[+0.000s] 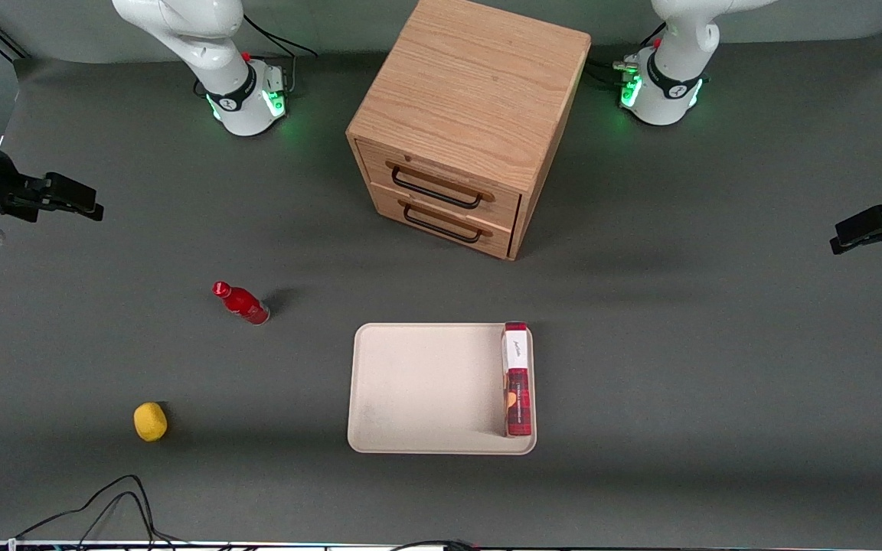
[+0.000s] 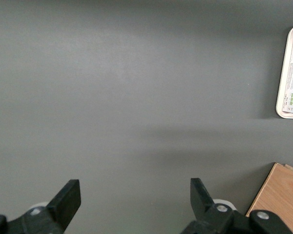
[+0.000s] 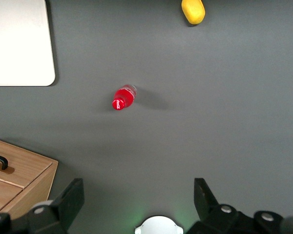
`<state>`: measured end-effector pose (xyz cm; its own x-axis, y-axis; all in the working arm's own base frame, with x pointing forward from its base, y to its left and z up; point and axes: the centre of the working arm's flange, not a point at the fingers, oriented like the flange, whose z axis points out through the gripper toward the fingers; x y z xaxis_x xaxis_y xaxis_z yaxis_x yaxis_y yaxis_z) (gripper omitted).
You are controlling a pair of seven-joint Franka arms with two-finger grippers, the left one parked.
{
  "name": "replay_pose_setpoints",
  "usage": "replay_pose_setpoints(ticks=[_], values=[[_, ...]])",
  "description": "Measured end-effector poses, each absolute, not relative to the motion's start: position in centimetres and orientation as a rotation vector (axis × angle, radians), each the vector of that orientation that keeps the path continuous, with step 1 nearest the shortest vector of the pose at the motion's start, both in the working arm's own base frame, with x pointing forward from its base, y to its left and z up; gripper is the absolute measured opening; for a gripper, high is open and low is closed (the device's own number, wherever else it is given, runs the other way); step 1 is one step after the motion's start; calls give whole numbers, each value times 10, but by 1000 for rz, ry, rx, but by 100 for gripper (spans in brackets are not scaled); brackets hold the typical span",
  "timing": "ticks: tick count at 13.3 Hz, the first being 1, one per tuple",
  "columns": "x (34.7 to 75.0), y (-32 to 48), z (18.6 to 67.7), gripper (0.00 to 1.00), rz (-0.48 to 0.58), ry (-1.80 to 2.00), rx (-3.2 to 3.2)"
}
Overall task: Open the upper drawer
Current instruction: 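Move the right gripper toward the upper drawer's black handle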
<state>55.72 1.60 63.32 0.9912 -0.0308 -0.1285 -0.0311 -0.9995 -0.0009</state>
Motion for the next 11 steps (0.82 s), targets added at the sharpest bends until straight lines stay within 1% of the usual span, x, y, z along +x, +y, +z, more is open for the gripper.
replay_pose_setpoints(ticks=[4,11], values=[[556,23,635,100,200,29,-3120],[554,63,638,100,187,-72,-2984]])
